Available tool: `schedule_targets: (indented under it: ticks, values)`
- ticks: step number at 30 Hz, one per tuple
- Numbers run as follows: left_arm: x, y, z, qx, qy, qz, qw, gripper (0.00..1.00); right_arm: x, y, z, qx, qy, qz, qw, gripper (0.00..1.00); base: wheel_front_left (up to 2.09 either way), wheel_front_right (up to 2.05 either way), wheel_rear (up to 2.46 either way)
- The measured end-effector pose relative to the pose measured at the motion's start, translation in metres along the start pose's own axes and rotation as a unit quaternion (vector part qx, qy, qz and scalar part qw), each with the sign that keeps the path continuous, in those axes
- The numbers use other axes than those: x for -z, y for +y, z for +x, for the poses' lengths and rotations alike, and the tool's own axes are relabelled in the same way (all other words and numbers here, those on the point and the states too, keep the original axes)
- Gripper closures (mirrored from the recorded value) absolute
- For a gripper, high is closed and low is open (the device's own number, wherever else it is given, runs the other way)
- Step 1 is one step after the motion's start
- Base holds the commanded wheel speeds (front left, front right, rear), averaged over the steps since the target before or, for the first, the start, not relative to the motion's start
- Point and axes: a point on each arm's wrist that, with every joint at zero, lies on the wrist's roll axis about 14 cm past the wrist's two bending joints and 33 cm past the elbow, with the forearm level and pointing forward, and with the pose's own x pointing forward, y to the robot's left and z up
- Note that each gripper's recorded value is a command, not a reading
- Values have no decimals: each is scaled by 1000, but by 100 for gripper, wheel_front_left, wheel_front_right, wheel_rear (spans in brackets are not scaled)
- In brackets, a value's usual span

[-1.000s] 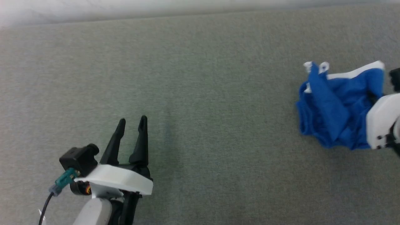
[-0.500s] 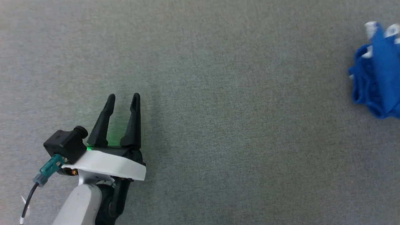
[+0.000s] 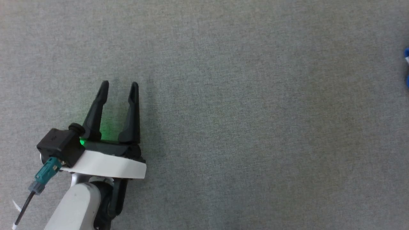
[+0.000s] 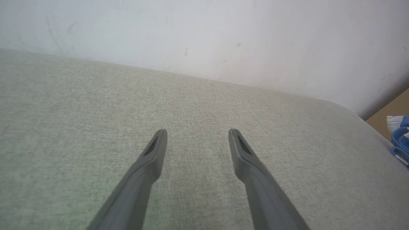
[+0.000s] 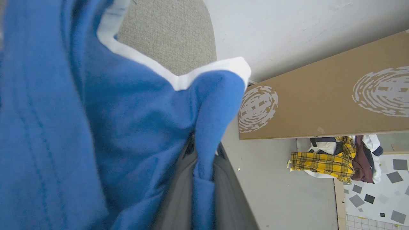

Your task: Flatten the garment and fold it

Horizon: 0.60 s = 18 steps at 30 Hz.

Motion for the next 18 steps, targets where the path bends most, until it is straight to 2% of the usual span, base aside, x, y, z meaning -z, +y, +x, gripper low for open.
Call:
schedule_targets:
  ticks: [1,3,4,5,6,18]
  values:
    - [-1,0,1,-1,-3,2,1000,0,0,0,2,2,1,-2,1000,99,0,0,0]
    - [0,0,2,1,-5,6,1000,0,2,0,5,4,4,-5,1000,83,0,0,0]
    - [1,0,2,1,-4,7,1000,0,4,0,6,5,5,-4,1000,63,0,0,0]
    - [1,0,2,0,-4,8,1000,0,4,0,7,6,6,-3,1000,29,0,0,0]
    - [1,-1,2,0,-4,9,1000,0,5,-1,7,8,6,-1,1000,0,0,0,0]
    - [-22,-13,-6,9,-33,30,999,0,-3,-12,-10,20,-27,28,999,0,0,0,0]
